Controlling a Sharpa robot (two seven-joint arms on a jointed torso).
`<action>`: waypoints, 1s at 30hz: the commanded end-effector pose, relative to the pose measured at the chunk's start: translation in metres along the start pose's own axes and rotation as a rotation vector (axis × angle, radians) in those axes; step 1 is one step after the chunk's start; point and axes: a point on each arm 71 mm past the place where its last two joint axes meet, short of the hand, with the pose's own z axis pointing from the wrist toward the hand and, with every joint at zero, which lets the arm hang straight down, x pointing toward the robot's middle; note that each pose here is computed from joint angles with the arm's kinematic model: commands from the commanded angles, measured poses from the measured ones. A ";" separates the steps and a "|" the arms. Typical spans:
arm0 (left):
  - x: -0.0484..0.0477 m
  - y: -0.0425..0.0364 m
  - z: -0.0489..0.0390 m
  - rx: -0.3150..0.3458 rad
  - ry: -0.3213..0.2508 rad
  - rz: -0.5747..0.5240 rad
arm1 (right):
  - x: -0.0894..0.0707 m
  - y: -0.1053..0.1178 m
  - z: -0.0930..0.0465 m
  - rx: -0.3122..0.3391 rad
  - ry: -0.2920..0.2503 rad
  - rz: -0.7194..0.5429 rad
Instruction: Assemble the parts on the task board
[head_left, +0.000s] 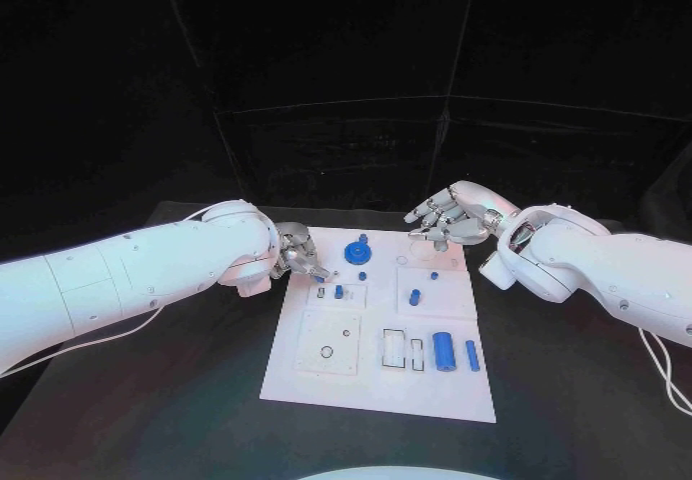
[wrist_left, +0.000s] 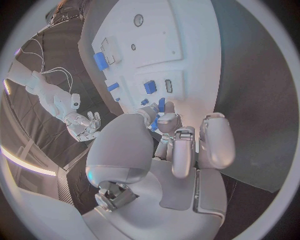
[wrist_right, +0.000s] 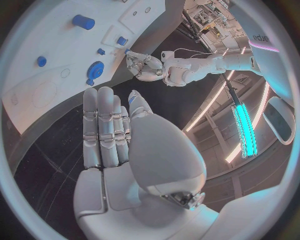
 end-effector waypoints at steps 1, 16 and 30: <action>0.0018 -0.0004 -0.0007 -0.004 -0.019 0.034 | 0.000 0.002 0.001 -0.009 0.008 -0.001; 0.0151 0.0027 0.0006 -0.021 0.007 0.072 | 0.001 0.001 0.001 -0.007 0.009 -0.001; 0.0212 0.0044 0.0023 -0.035 0.038 0.085 | 0.000 0.001 0.001 -0.007 0.010 -0.001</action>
